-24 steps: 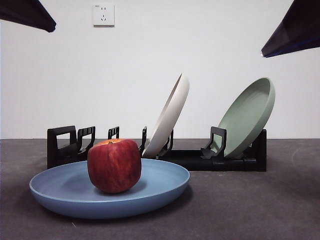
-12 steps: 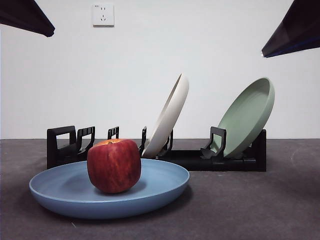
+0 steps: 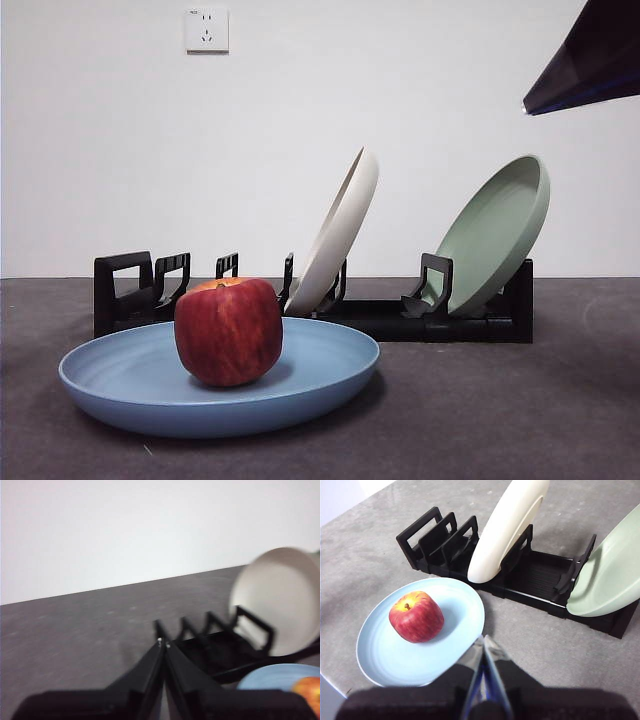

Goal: Take the blue plate from the plate rack,put the plate on the table,take the apple from the table,put the apple in the plate

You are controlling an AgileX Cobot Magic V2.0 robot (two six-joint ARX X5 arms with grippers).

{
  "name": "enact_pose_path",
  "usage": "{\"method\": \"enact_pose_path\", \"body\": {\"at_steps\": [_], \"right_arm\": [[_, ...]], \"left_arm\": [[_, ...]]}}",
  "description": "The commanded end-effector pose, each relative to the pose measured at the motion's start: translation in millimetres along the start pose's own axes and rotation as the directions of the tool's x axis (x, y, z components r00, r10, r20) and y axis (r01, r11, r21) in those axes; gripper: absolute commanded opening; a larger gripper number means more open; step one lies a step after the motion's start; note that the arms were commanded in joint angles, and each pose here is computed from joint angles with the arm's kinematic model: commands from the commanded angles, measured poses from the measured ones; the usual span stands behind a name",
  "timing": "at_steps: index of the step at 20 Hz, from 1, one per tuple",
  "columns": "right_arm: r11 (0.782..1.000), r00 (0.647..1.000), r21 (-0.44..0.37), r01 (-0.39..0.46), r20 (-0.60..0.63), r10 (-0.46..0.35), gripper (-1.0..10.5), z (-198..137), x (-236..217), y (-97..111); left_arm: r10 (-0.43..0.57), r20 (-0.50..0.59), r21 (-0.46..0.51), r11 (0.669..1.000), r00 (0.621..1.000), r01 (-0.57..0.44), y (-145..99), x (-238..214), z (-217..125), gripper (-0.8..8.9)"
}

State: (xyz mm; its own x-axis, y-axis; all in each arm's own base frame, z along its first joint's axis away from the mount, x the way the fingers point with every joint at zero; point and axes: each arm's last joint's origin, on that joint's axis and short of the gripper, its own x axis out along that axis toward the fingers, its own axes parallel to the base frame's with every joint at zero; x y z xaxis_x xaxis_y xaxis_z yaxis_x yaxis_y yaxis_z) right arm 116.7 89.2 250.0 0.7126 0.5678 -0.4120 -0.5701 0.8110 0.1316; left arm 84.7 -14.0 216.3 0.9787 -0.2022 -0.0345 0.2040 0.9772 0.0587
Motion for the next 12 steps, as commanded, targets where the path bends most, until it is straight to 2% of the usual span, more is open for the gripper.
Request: {"method": "enact_pose_path", "body": {"at_steps": [1,5,10,12], "right_arm": [[1.000,1.000,0.006,0.002,0.001,-0.002,0.0,-1,0,0],[1.000,1.000,0.006,0.003,0.001,-0.003,0.0,-1,0,0],[1.000,1.000,0.006,0.002,0.000,-0.002,0.0,-1,0,0],[1.000,1.000,0.006,0.003,0.000,-0.003,0.0,-1,0,0]], "left_arm": [[0.060,0.012,0.012,0.998,0.998,-0.060,4,4,-27,-0.03],[0.088,-0.050,0.005,0.996,0.995,-0.088,6,12,-57,-0.03],[0.085,-0.145,-0.001,0.996,0.986,-0.086,5,12,-69,-0.03],[0.083,-0.145,-0.009,0.996,0.986,-0.085,5,12,-69,-0.03]]}}
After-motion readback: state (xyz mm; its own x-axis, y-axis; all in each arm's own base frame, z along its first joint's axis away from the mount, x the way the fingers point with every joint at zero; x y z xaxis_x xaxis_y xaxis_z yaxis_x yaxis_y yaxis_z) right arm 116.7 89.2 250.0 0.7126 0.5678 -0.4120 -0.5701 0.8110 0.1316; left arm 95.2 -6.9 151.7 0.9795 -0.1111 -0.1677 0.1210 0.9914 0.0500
